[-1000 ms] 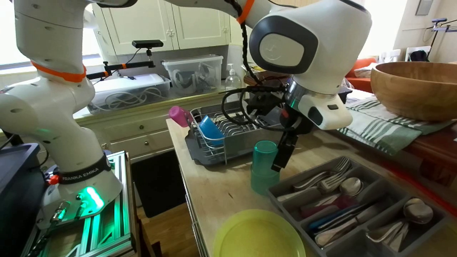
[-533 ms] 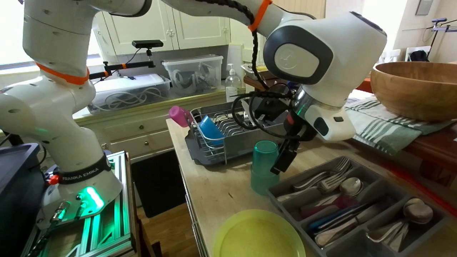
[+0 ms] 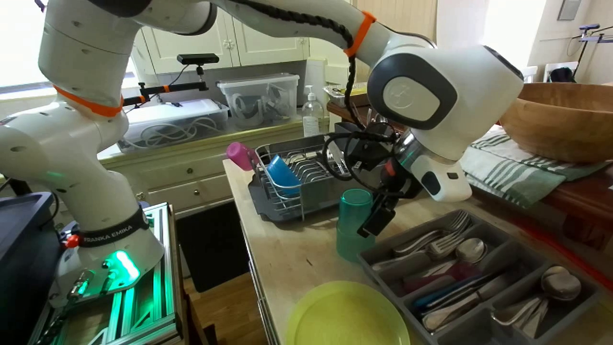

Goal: Place the green cup between the drying rack and the cutlery rack and place it right side up

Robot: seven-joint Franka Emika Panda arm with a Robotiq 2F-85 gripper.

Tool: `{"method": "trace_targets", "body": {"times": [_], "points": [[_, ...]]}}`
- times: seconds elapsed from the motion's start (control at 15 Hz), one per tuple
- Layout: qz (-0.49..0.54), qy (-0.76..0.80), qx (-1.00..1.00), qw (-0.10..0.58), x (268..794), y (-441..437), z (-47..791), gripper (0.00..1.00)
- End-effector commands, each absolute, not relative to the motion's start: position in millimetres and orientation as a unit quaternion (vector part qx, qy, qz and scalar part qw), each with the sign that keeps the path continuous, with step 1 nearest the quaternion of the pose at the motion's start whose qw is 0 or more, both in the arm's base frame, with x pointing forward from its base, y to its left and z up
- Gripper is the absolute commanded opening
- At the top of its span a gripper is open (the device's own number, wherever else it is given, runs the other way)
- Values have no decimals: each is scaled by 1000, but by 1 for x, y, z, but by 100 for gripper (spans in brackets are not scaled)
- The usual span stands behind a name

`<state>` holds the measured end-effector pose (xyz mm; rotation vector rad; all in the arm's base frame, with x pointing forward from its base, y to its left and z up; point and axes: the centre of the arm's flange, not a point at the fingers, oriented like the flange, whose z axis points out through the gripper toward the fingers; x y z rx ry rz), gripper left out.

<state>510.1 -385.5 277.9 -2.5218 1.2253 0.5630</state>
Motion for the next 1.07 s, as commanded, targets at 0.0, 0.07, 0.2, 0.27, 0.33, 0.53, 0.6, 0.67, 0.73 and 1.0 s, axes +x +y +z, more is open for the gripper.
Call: {"method": "trace_targets", "body": {"times": [0.0, 0.07, 0.2, 0.27, 0.33, 0.53, 0.6, 0.67, 0.73, 1.0], "points": [[225, 418, -866, 156, 521, -390, 267, 100], [231, 416, -865, 158, 521, -389, 265, 100], [244, 411, -864, 159, 521, -387, 261, 93], [249, 409, -863, 161, 522, -387, 259, 80], [254, 408, -862, 161, 522, -386, 257, 69], [264, 406, -861, 159, 523, -384, 257, 56], [261, 404, -863, 153, 523, -381, 260, 56], [258, 399, -867, 148, 523, -376, 262, 56], [256, 394, -871, 144, 524, -372, 266, 56], [239, 356, -897, 103, 527, -346, 272, 56]]}}
